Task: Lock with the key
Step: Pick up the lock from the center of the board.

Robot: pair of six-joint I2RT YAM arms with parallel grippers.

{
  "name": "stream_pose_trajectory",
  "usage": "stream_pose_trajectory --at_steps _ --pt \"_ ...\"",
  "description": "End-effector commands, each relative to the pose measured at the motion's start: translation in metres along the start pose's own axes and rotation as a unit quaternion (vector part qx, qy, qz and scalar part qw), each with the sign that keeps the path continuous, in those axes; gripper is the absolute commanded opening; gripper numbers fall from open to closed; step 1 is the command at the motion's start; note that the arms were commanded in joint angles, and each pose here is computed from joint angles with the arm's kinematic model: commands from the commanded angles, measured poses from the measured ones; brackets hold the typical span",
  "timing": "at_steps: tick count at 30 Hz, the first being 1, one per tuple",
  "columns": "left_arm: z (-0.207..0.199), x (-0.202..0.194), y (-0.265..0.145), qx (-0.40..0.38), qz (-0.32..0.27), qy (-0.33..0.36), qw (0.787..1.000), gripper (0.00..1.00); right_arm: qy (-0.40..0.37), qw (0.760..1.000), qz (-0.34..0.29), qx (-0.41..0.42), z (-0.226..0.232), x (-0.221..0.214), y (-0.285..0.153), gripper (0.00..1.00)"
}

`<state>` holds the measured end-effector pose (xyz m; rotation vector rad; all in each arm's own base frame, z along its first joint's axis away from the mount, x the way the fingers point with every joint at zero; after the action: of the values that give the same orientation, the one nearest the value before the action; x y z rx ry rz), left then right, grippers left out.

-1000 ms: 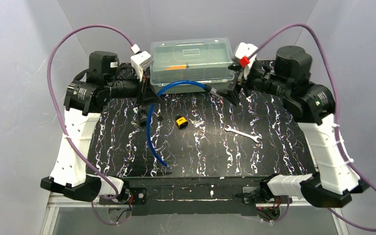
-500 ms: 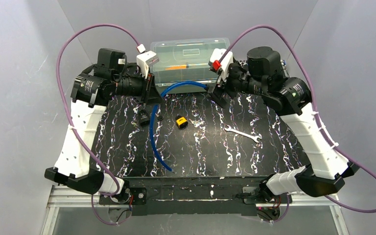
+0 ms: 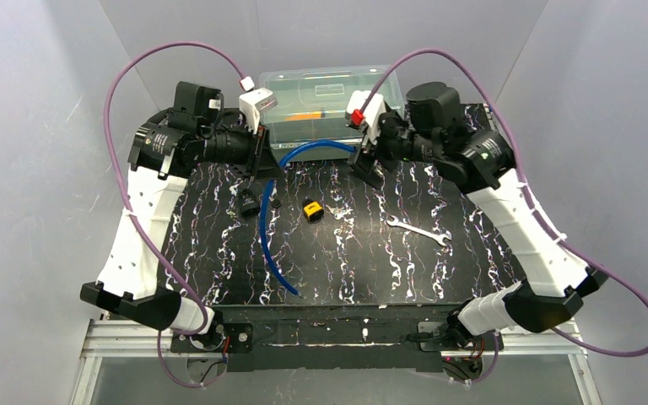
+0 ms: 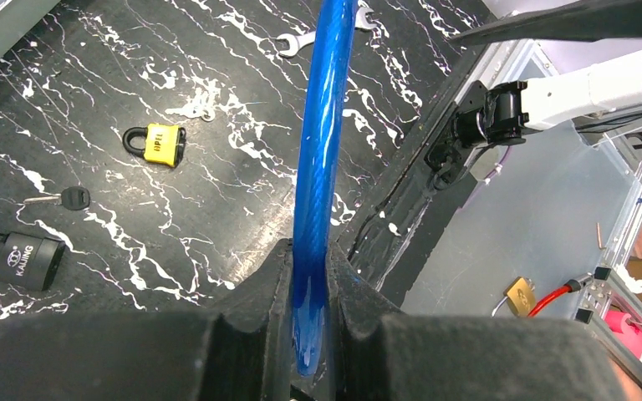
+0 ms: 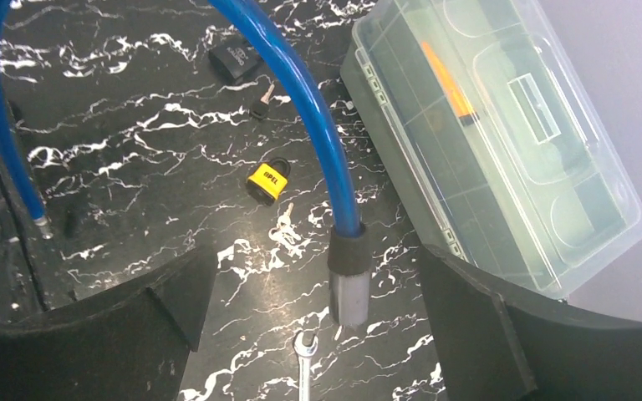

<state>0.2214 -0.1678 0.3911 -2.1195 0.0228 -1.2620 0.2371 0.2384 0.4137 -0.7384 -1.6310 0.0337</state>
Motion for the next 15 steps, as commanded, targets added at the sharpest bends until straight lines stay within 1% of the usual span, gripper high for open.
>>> stream_pose_trajectory --at_steps 1,4,5,8,10,15 --pt "-0.014 0.002 -0.001 -0.039 -0.007 0.0 0.999 0.0 -0.065 0.997 -0.018 -0.023 -0.002 0.022 0.008 0.98" --pt "-0.016 0.0 0.003 -0.047 -0.003 0.0 0.999 0.0 -0.101 0.994 -0.009 -0.04 0.006 0.026 0.021 0.98" --pt "-0.016 0.0 0.004 -0.049 0.0 0.0 0.999 0.0 -0.112 0.993 -0.008 -0.047 0.009 0.028 0.025 0.96" --pt "-0.017 -0.002 0.008 -0.053 0.006 -0.001 0.999 0.0 -0.134 0.988 -0.004 -0.073 0.012 0.034 0.034 0.87" --pt "-0.017 -0.003 0.01 -0.052 0.01 -0.001 0.999 0.0 -0.144 0.986 -0.001 -0.084 0.013 0.037 0.039 0.78" --pt "-0.019 -0.003 0.009 -0.053 0.008 0.002 0.999 0.0 -0.163 0.98 0.016 -0.112 0.009 0.034 0.046 0.62"
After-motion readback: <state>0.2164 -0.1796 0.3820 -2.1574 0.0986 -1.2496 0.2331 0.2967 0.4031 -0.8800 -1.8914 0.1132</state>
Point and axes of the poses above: each gripper's point midway between its finger pads, its own y axis out along the fingers, its own z axis along the line the jaws close on, x = y × z, the point moved 4 cm from there along -y, back along the fingers, and after that the axes turned 5 degrees about y, right-handed, at the moved point
